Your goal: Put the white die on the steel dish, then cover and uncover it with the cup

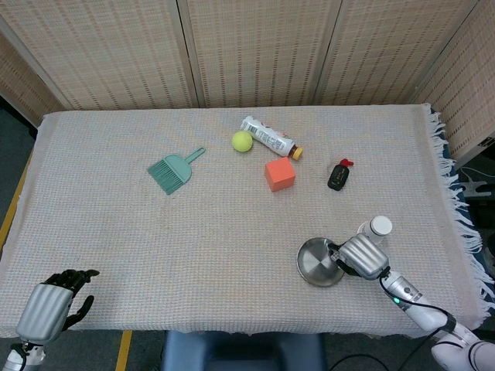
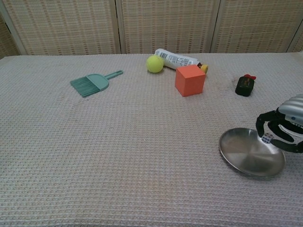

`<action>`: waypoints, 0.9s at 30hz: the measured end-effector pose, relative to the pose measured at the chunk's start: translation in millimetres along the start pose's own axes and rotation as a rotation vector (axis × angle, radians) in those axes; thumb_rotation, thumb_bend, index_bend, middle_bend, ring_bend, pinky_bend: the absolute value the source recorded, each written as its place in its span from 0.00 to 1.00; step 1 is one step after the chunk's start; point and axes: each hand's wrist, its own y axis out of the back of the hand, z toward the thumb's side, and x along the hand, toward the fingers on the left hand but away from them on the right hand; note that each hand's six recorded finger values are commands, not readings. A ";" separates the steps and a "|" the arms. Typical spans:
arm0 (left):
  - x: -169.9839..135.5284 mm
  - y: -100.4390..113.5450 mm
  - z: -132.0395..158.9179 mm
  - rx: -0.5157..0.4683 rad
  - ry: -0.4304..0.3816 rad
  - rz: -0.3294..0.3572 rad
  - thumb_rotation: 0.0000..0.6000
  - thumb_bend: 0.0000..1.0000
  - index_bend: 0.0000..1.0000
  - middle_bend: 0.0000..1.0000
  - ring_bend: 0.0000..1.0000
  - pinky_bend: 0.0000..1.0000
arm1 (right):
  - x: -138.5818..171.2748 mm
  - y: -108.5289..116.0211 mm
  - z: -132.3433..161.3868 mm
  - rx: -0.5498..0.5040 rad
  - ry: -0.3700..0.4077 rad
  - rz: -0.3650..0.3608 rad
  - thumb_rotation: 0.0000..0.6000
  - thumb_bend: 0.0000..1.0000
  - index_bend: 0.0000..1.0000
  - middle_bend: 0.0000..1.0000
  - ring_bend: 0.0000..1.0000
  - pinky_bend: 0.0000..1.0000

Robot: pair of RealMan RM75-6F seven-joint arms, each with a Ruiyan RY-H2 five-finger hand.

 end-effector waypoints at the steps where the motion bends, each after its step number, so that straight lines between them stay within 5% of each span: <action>1: -0.1 0.3 0.0 -0.001 0.000 0.001 1.00 0.36 0.31 0.43 0.37 0.52 | -4.6 0.7 2.4 -0.005 0.001 -0.006 1.00 0.51 0.51 0.73 0.80 1.00; 4: -0.3 1.0 -0.2 -0.002 -0.001 0.003 1.00 0.36 0.31 0.43 0.37 0.52 | -11.4 1.6 6.3 -0.028 0.007 -0.023 1.00 0.29 0.52 0.73 0.79 1.00; 8: -0.2 1.7 -0.7 -0.005 0.001 0.005 1.00 0.36 0.31 0.43 0.37 0.52 | -17.5 7.2 10.7 -0.077 0.033 -0.074 1.00 0.13 0.49 0.73 0.74 1.00; 17: -0.5 2.0 -1.3 -0.008 0.003 0.004 1.00 0.36 0.31 0.43 0.37 0.52 | -20.3 19.5 11.1 -0.148 0.084 -0.136 1.00 0.03 0.30 0.46 0.42 0.88; 21: -0.5 2.3 -1.5 -0.009 0.004 0.005 1.00 0.36 0.31 0.43 0.37 0.52 | -19.4 27.9 5.1 -0.137 0.060 -0.149 1.00 0.03 0.29 0.37 0.27 0.73; 27: -0.1 0.6 -1.8 -0.007 0.006 -0.002 1.00 0.36 0.31 0.43 0.37 0.52 | -18.2 40.0 -18.1 -0.003 -0.048 -0.156 1.00 0.03 0.19 0.21 0.07 0.35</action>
